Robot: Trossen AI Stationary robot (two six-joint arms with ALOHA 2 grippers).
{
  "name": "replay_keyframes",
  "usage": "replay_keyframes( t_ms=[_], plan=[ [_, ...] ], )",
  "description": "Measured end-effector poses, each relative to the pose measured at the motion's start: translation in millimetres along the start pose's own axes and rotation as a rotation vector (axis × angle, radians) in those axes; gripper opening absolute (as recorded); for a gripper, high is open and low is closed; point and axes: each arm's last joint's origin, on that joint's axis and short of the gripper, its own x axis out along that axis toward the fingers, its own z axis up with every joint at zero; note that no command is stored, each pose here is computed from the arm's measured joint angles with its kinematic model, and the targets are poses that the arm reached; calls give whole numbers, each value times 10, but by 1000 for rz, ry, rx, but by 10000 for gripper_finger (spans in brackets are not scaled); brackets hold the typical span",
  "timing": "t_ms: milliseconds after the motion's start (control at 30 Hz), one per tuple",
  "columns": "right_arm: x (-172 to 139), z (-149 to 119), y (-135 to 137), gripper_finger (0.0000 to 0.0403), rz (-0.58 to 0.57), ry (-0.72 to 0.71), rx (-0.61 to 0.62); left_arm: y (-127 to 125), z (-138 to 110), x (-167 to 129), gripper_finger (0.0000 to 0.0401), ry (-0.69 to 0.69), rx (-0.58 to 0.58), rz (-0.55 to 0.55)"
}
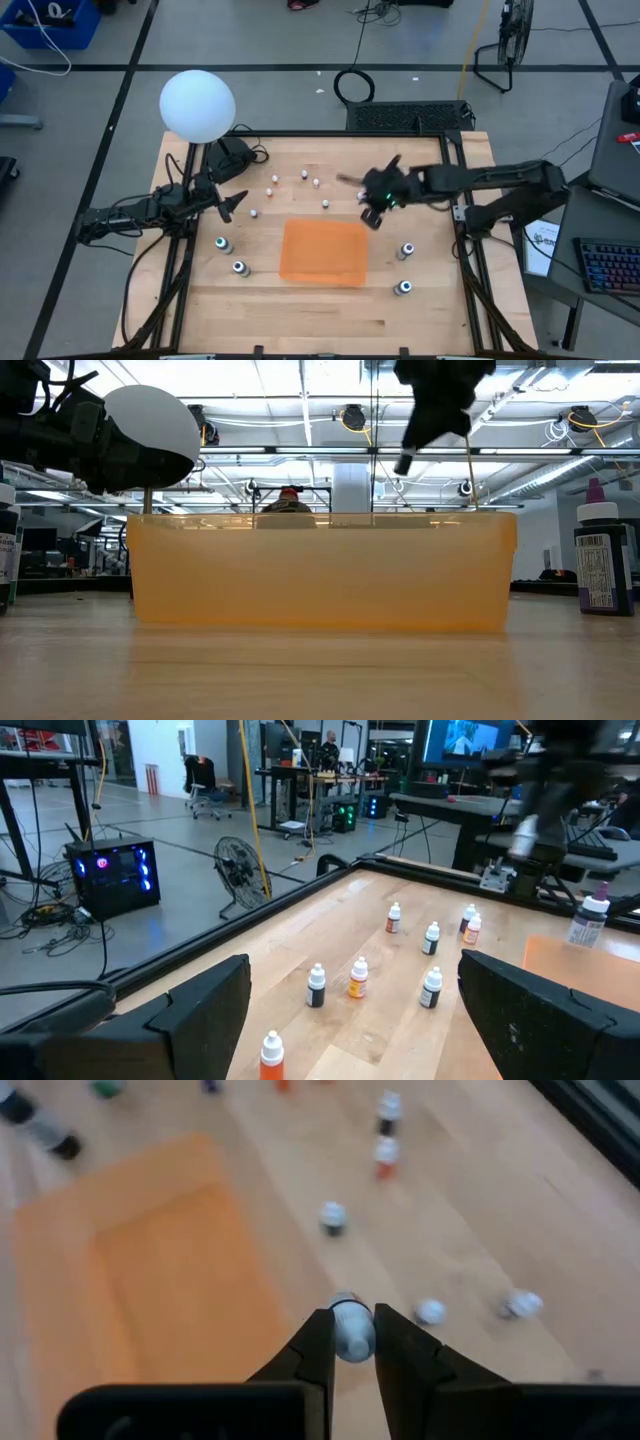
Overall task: Pick & Place food coloring
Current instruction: Put the right red food coloring bottle into the orange bin
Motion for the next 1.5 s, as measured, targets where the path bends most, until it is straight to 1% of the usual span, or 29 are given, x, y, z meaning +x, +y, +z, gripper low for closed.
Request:
replay_keyframes(
  t_ms=[133,200,267,367,433,600,767,933,1100,1367,1500],
  plan=[
    [111,123,380,39,21,69,-67,0,1,0,353,-1,0,0],
    [175,186,543,39,8,128,-104,0,0,0,353,0,0,0],
    [276,233,697,39,21,191,-141,0,0,0,353,0,0,0],
    [469,221,884,39,60,269,-212,0,1,0,353,-1,0,0],
    [603,171,949,39,82,312,-235,0,0,0,353,0,0,0],
    [896,3,946,39,39,387,-258,0,0,0,353,0,0,0],
    [1088,-124,914,39,37,385,-254,0,1,0,353,0,0,0],
    [1253,-272,804,39,14,405,-214,0,0,0,353,0,0,0],
    [1363,-373,721,39,9,407,-204,0,0,0,353,0,0,0],
    [1449,-437,634,39,9,393,-192,0,0,0,353,0,0,0],
    [1452,-443,632,50,10,393,-190,0,1,0,353,0,0,0]
  ],
)
